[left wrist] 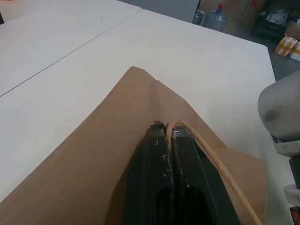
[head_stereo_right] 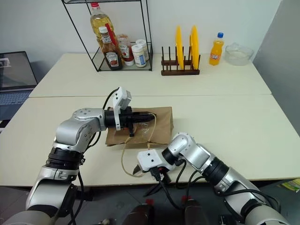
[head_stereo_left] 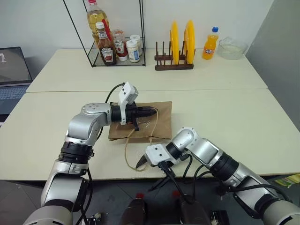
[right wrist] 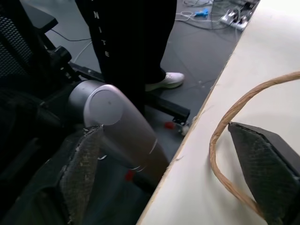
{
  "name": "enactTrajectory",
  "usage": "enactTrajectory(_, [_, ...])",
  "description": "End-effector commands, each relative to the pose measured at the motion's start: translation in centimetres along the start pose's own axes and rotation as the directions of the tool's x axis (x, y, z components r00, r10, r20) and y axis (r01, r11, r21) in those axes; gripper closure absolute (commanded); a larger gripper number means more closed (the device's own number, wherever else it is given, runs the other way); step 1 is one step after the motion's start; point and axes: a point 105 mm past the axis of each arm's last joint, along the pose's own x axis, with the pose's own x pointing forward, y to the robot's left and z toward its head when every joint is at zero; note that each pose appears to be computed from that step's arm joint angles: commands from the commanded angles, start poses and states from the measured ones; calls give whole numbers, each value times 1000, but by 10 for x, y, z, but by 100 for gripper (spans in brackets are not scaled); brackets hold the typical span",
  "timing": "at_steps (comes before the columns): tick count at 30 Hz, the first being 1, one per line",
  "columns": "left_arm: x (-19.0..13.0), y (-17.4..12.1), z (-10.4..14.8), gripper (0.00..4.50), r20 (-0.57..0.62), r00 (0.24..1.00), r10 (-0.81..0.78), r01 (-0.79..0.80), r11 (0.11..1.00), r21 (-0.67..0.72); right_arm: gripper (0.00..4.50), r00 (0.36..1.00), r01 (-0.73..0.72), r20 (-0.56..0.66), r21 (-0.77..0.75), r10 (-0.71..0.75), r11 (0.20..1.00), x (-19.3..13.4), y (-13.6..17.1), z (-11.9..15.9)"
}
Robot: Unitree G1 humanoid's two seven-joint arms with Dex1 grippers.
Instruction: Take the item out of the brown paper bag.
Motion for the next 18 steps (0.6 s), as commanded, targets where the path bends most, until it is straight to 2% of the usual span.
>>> enactTrajectory(1, [-4,0,15,450,52,999,7,-9,999,33,130,1000,-23,-9,-45,22,999,-3,-1,11])
enactTrajectory(9, [-4,2,15,450,56,998,17,-19,999,37,430,999,-37,-12,-41,37,998,-7,-3,17])
enactTrajectory(10, [-4,2,15,450,56,998,17,-19,999,37,448,999,-37,-13,-42,36,998,-7,-4,18])
enactTrajectory(15, [-3,2,15,450,58,998,14,-16,999,39,448,999,-31,-33,-41,29,999,-11,-3,13])
enactTrajectory(18, [-3,4,17,450,59,998,16,-19,999,44,448,995,-26,-99,-59,20,998,-13,3,-4])
